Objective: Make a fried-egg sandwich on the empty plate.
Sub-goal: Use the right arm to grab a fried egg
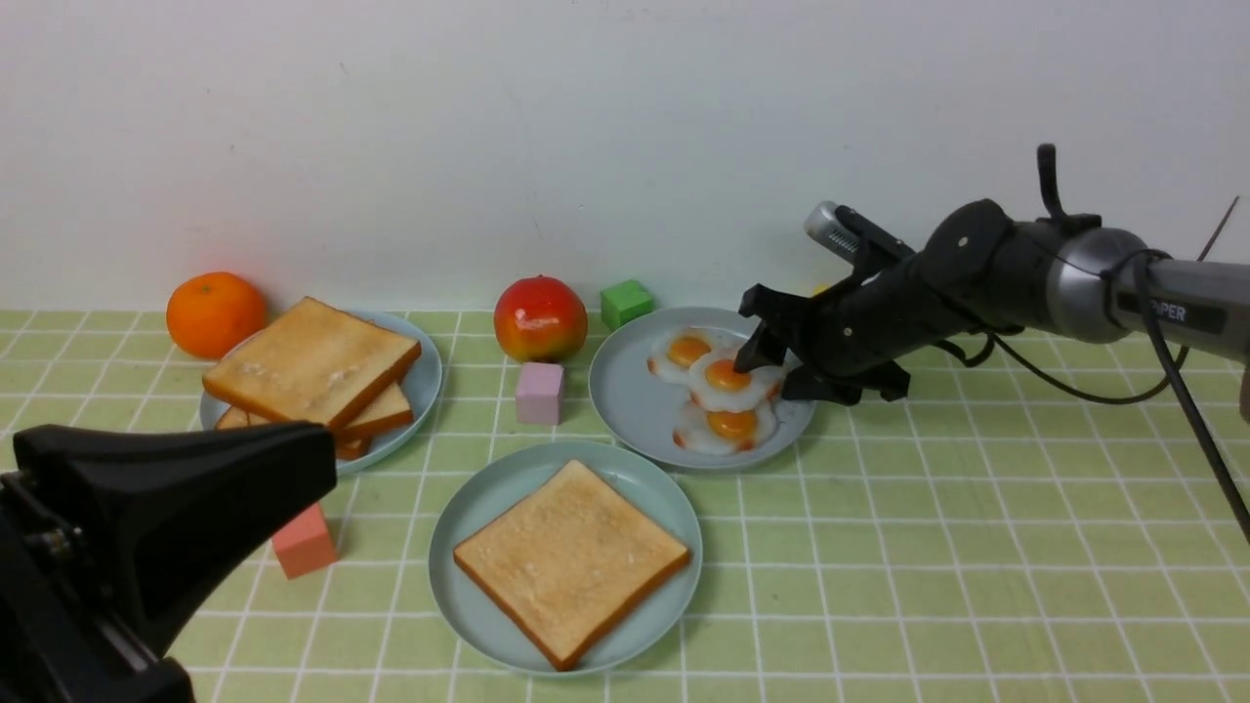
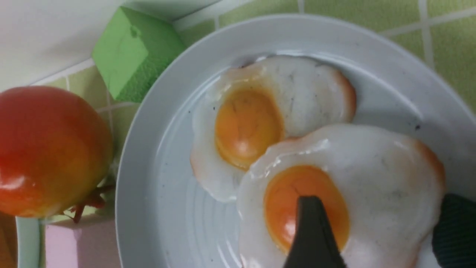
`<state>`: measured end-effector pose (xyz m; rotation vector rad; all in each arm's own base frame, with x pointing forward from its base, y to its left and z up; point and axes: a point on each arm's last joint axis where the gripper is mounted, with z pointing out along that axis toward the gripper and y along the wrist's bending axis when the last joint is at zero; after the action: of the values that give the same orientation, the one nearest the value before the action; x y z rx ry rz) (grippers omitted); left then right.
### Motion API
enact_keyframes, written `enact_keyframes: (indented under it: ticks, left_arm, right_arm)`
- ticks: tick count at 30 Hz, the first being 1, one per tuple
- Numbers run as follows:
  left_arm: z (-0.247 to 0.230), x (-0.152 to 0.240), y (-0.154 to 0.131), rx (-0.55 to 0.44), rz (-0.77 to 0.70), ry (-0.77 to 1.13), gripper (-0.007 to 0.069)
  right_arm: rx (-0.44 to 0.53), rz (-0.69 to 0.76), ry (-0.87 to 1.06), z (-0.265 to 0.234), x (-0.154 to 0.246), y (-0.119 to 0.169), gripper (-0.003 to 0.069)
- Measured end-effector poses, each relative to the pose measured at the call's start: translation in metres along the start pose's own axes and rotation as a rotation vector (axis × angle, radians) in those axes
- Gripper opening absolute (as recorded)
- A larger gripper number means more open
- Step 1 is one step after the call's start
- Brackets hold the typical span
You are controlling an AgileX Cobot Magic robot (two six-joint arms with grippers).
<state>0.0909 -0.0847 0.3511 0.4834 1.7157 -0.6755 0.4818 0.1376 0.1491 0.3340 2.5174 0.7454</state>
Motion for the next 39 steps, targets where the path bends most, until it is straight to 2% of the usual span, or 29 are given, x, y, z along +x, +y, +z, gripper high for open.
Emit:
enact_keyframes:
  ticks: [10, 24, 29, 34, 39]
  left_arm:
    - [0.0, -0.0001, 0.0, 0.0, -0.001, -0.001, -0.0005]
    - [0.0, -0.0001, 0.0, 0.0, -0.001, -0.001, 0.0003]
    - [0.0, -0.0001, 0.0, 0.0, -0.001, -0.001, 0.0005]
    - [0.0, -0.0001, 0.0, 0.0, -0.001, -0.001, 0.0008]
    - [0.0, -0.0001, 0.0, 0.0, -0.001, -0.001, 0.0011]
  right_arm:
    - [0.005, -0.011, -0.012, 0.0019, -0.0006, -0.0015, 0.0351]
    - [0.003, 0.004, -0.022, 0.0054, -0.0007, -0.0034, 0.0328]
    - [0.004, 0.005, -0.029, 0.0059, -0.0012, -0.0038, 0.0277]
    - [0.003, 0.017, -0.038, 0.0081, -0.0013, -0.0051, 0.0185]
    - [0.0, 0.018, -0.045, 0.0068, -0.0024, -0.004, 0.0168]
